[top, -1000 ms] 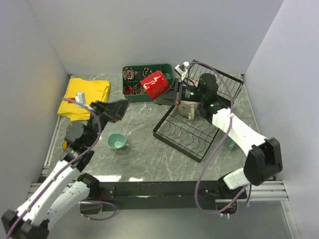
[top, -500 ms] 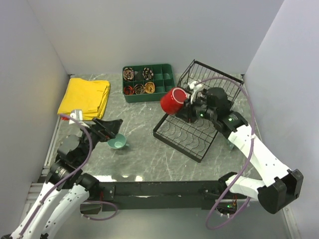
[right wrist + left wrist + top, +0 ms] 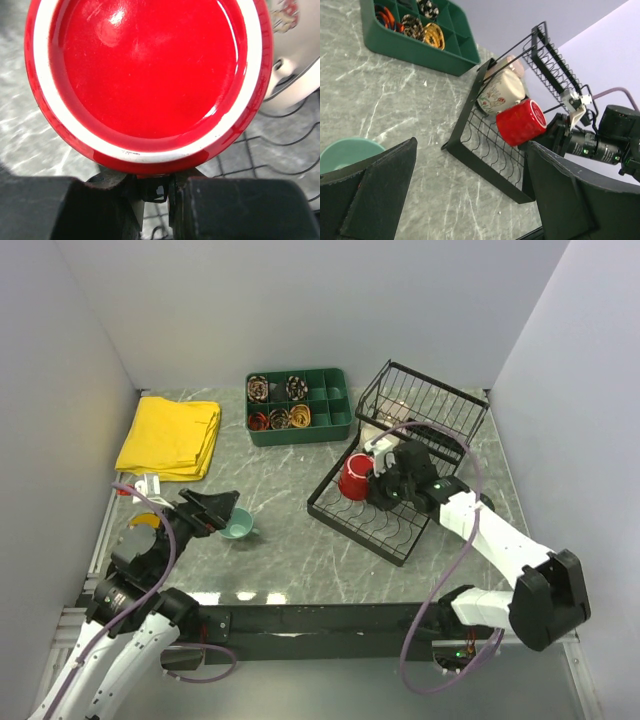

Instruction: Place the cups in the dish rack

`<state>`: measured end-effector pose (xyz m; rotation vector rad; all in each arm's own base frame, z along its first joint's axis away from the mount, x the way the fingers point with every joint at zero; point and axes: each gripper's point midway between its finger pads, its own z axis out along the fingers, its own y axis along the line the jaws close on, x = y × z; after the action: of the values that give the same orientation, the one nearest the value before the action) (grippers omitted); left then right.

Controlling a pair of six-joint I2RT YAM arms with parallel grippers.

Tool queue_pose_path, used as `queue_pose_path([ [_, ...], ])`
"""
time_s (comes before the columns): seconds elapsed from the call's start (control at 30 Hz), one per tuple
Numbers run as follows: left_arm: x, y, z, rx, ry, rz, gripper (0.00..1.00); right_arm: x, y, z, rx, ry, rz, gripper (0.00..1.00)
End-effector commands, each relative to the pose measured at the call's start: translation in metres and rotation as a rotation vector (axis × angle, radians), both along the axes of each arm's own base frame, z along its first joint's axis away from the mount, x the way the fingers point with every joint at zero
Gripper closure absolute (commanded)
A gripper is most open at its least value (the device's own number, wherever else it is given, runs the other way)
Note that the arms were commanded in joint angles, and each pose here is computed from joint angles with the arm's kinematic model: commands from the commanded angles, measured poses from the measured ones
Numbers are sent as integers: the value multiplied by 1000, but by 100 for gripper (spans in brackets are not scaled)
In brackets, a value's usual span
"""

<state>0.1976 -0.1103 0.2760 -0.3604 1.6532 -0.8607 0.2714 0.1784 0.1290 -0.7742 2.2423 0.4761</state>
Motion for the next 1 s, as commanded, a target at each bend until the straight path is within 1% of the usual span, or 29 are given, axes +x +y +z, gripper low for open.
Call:
queue_pose_path([
  [0.0, 1, 0, -7, -18, 20, 9, 4, 44, 8, 20, -21, -167, -22, 100],
  [0.17, 1, 3, -10, -9, 29, 23, 4, 58, 15, 8, -61, -149, -27, 100],
  [0.37, -1, 7, -13, -5, 40, 37, 4, 66, 26, -8, -89, -136, -25, 100],
  [0.6, -2, 7, -15, -8, 47, 41, 4, 78, 26, -26, -120, -103, -59, 100],
  [0.97, -1, 6, -20, -16, 60, 36, 4, 88, 19, -34, -157, -108, -107, 100],
])
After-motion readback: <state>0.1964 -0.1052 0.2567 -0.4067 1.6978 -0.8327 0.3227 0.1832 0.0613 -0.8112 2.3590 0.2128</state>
